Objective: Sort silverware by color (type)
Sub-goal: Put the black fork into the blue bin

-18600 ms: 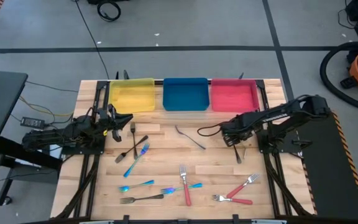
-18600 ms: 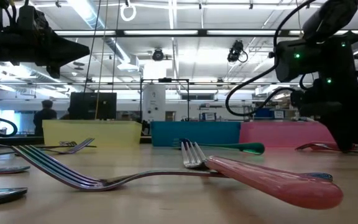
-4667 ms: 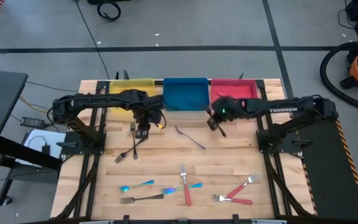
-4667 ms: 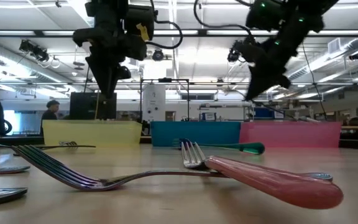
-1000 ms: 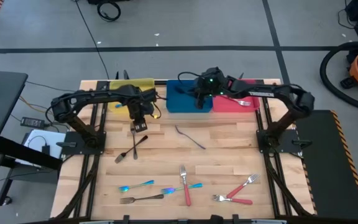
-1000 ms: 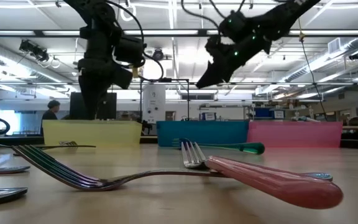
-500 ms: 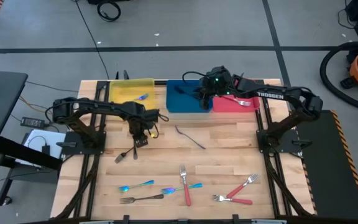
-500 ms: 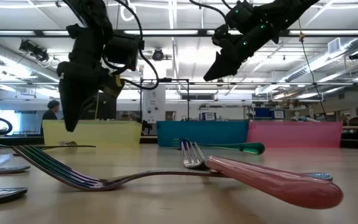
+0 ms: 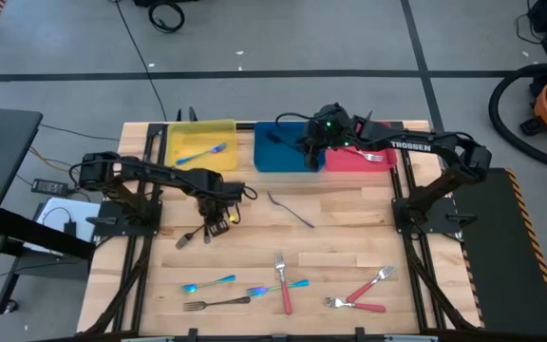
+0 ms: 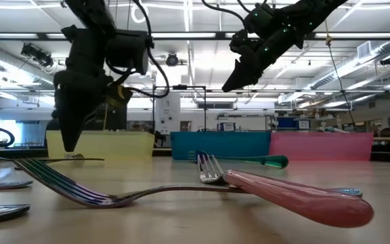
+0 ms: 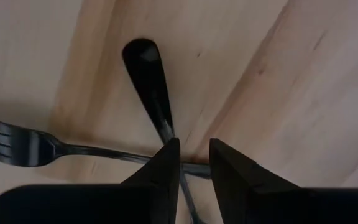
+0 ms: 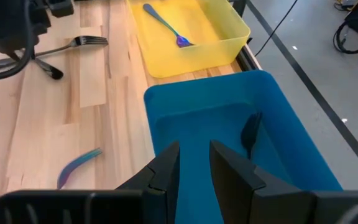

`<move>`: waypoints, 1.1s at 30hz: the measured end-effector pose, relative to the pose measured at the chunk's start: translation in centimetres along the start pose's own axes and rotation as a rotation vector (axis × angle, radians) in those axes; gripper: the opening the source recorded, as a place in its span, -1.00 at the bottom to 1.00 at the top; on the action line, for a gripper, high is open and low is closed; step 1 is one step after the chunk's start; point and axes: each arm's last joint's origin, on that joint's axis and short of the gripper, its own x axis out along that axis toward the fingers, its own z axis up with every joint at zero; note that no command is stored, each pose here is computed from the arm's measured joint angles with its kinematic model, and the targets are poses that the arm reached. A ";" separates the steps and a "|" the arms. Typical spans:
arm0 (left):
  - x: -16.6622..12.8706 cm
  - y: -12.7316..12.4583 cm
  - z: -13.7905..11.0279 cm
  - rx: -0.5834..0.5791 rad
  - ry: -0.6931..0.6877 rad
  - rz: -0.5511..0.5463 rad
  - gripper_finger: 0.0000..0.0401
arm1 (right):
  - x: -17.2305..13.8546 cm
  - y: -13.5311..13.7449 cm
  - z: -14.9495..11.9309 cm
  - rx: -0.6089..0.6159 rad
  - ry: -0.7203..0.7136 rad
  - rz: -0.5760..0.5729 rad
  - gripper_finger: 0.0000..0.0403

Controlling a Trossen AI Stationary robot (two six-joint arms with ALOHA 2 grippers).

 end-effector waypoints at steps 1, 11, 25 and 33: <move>0.3 0.1 -0.2 -0.017 0.003 0.001 -0.57 | 0.0 0.1 0.0 0.000 0.005 0.002 -0.53; 2.5 1.0 -1.5 -0.099 0.022 0.009 -0.57 | 0.0 0.2 -0.1 -0.001 0.008 0.013 -0.53; 2.6 1.0 -1.5 -0.102 0.017 0.009 -0.95 | 0.0 0.2 -0.1 -0.001 0.007 0.014 -0.53; 1.4 0.5 -0.4 -0.066 -0.004 -0.002 -0.95 | 0.0 0.2 -0.1 -0.001 0.007 0.014 -0.53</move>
